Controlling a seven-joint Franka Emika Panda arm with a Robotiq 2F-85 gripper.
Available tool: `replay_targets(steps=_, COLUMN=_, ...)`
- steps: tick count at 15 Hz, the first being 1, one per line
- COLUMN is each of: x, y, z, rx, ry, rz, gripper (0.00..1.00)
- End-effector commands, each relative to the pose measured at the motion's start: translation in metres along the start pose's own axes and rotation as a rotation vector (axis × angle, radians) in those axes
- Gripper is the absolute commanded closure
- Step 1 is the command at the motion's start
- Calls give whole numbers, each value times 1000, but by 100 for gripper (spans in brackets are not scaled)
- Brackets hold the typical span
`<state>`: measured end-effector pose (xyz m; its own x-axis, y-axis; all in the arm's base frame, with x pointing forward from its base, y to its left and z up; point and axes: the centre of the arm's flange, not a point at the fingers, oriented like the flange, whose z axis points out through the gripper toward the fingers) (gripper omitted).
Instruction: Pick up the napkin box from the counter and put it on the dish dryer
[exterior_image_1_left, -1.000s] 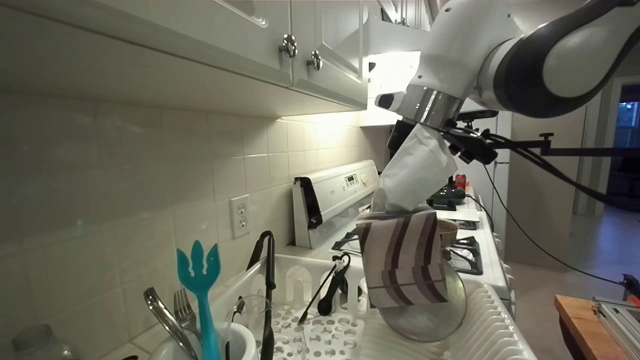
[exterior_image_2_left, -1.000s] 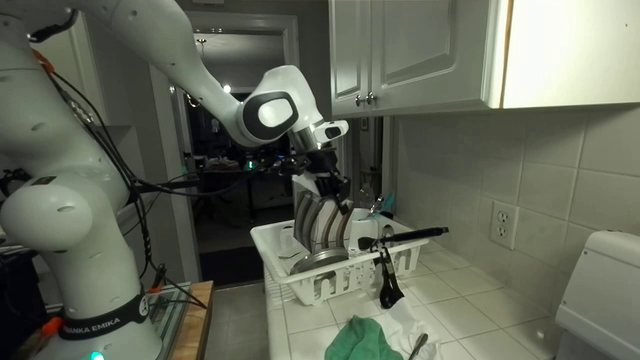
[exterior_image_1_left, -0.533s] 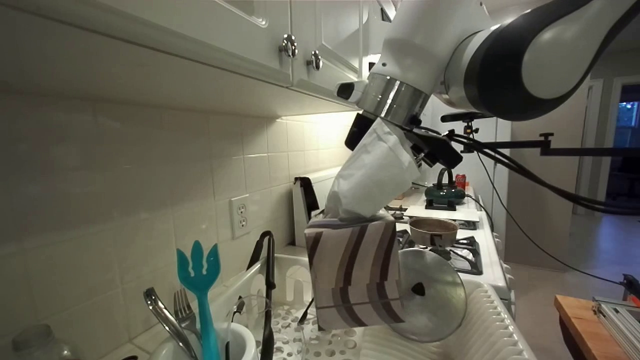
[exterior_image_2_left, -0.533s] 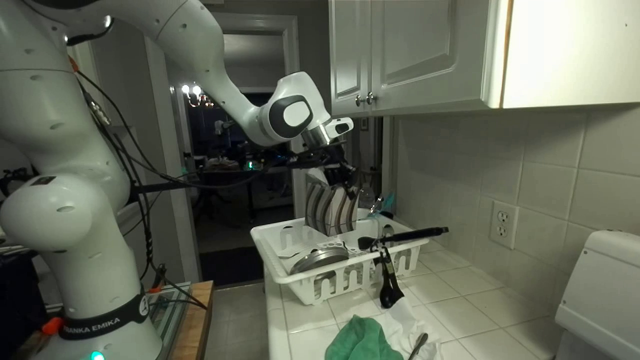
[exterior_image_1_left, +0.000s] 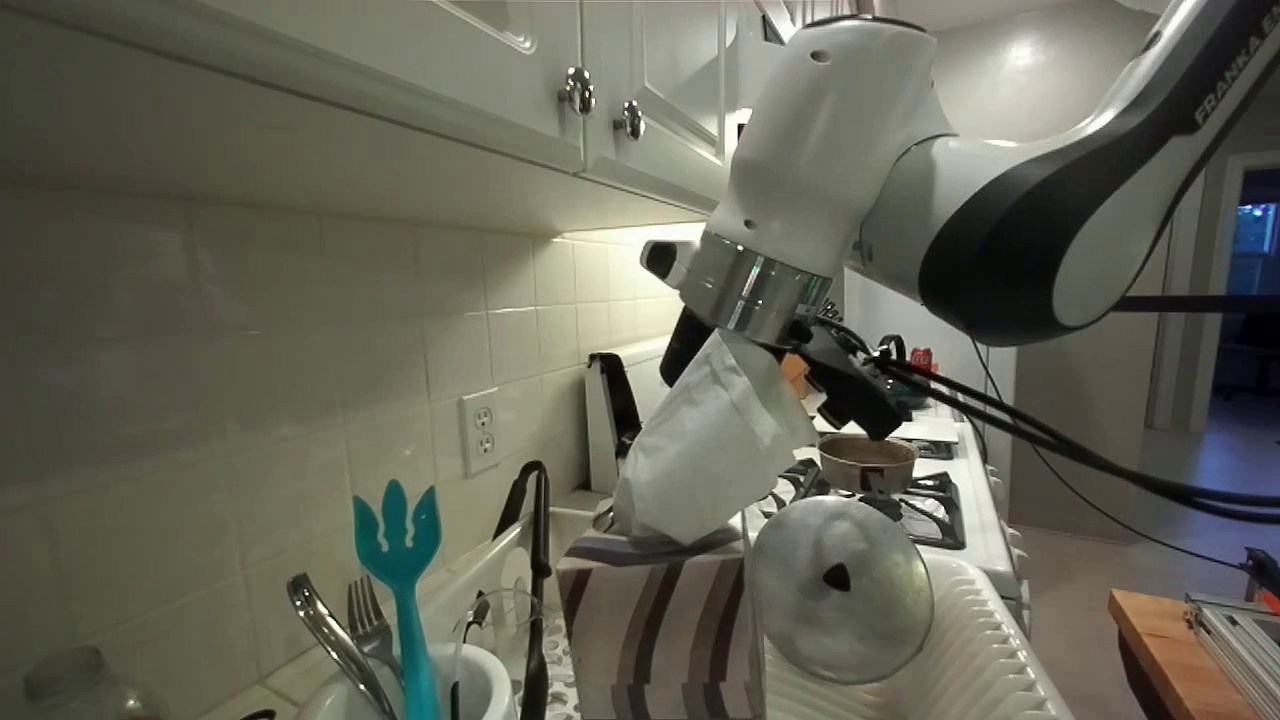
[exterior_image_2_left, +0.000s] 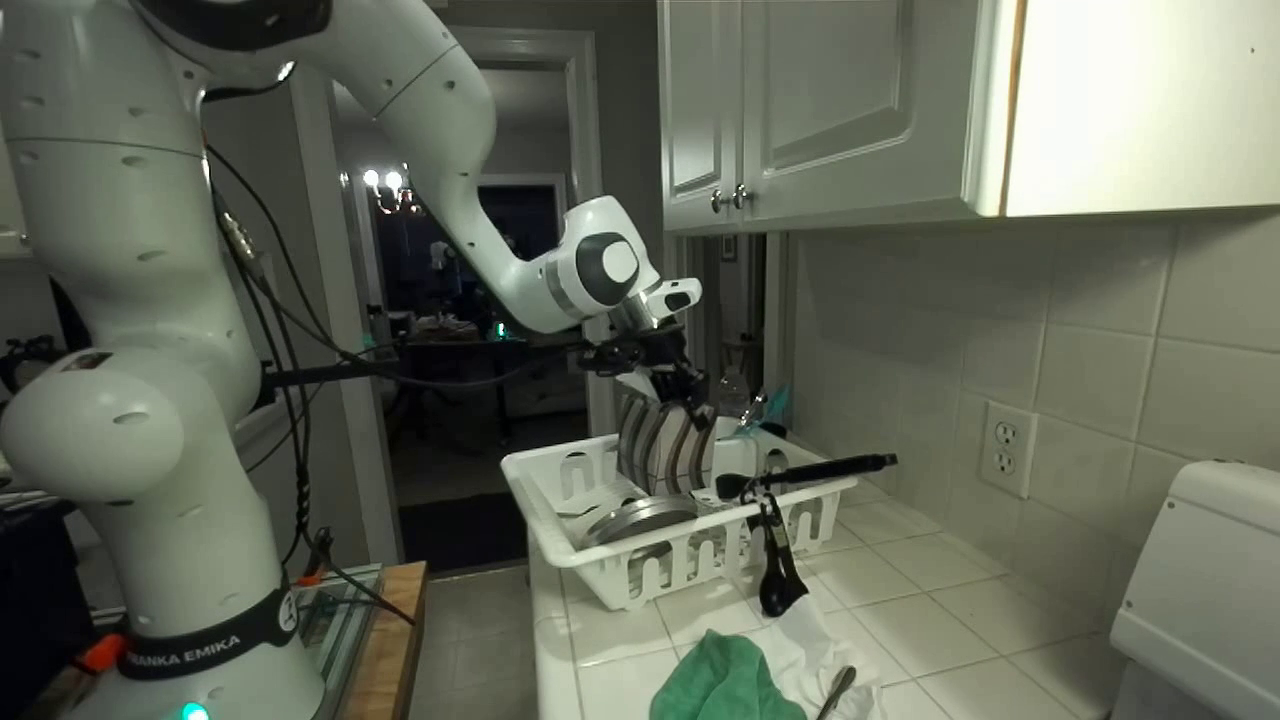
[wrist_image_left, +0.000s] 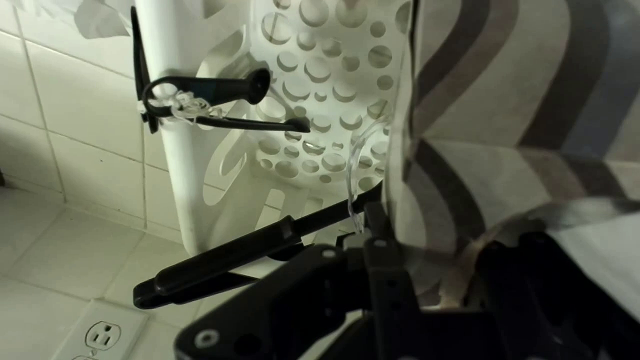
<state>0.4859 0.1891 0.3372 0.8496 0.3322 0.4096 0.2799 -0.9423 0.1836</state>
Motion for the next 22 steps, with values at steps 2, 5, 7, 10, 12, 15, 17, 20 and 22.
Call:
replay_targets(steps=2, x=17, y=-30, z=34, rx=-32, ry=30, rz=79, gripper=99)
replay_targets(steps=5, x=14, y=-43, z=45, rx=-37, ry=27, rz=77, gripper=99)
replay_targets(steps=7, x=12, y=-49, z=51, rx=-27, ry=30, rz=67, gripper=99)
replay_targets(steps=10, x=11, y=-52, z=55, rx=-22, ry=28, rz=39, gripper=67)
replay_targets(steps=12, x=13, y=-45, z=46, rx=-18, ry=19, rz=40, gripper=55)
replay_targets(steps=15, x=7, y=-22, z=24, rx=14, ry=-27, rz=43, gripper=34)
replay_targets(steps=17, x=-1, y=1, z=2, rx=74, ry=-75, rz=27, gripper=19)
replay_targets(steps=20, x=-15, y=18, z=-20, rx=185, ry=-145, rz=-10, gripper=2)
replay_targets(steps=22, x=-19, y=17, z=-20, rx=228, ry=-173, rz=-31, gripper=0)
